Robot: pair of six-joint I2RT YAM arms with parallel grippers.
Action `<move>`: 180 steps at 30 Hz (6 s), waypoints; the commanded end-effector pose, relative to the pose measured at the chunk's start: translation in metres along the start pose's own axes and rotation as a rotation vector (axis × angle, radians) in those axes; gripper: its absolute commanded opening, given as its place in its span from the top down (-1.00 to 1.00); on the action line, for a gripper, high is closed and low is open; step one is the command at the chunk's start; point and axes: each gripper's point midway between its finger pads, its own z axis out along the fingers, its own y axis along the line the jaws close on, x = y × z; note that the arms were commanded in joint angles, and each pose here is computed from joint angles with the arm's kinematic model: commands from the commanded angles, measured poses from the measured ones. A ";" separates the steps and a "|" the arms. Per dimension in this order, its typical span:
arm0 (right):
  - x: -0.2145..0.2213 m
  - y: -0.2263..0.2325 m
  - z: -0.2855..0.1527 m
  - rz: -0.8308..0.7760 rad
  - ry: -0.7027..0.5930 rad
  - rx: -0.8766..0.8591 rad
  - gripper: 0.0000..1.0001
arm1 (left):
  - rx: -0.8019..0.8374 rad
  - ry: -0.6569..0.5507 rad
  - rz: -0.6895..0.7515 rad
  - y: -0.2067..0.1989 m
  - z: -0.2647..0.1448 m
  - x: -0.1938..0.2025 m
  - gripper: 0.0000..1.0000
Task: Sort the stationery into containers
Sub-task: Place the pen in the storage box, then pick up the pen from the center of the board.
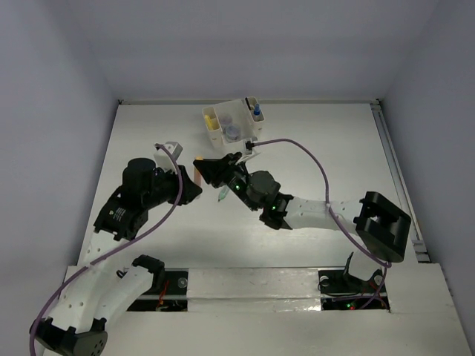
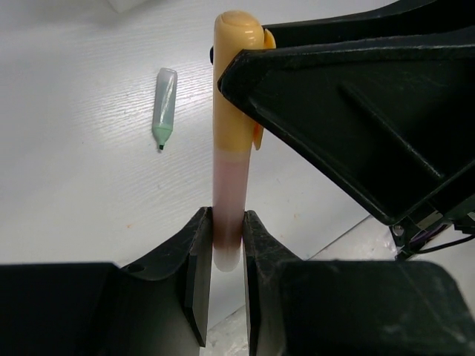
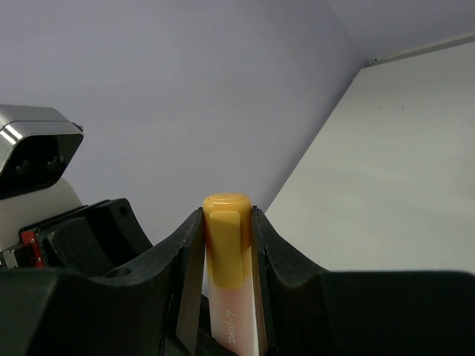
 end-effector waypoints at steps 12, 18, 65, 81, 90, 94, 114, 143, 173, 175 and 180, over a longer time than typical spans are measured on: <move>-0.090 -0.049 0.064 -0.151 0.046 0.086 1.00 | -0.025 -0.489 0.061 -0.001 -0.033 -0.079 -0.14; -0.153 -0.078 0.097 -0.313 -0.082 0.185 1.00 | -0.109 -0.566 0.073 0.014 -0.056 -0.071 -0.98; -0.113 -0.148 0.185 -0.629 -0.075 -0.126 0.92 | -0.059 -0.580 0.106 0.011 -0.055 -0.062 -0.98; -0.129 -0.158 0.187 -0.697 -0.131 -0.050 1.00 | -0.059 -0.576 0.111 0.011 -0.054 -0.062 -0.98; -0.115 -0.164 0.173 -0.690 -0.127 -0.071 0.05 | -0.056 -0.581 0.114 0.010 -0.056 -0.062 -0.98; -0.121 -0.157 0.168 -0.699 -0.143 -0.077 0.03 | -0.056 -0.581 0.114 0.010 -0.056 -0.062 -0.98; -0.141 -0.159 0.039 -0.550 0.070 0.289 0.80 | -0.009 -0.583 0.131 0.002 -0.056 -0.060 -0.98; 0.093 -0.192 -0.021 -0.482 0.858 0.309 0.21 | 0.017 -0.583 0.136 -0.003 -0.057 -0.058 -0.98; 0.113 -0.246 -0.064 -0.534 0.924 0.507 1.00 | 0.010 -0.572 0.133 -0.001 -0.053 -0.058 -0.98; 0.105 -0.253 -0.070 -0.567 0.915 0.557 1.00 | 0.010 -0.572 0.133 -0.001 -0.053 -0.058 -0.98; 0.090 -0.264 -0.076 -0.607 0.889 0.635 1.00 | 0.009 -0.569 0.133 0.000 -0.053 -0.058 -0.98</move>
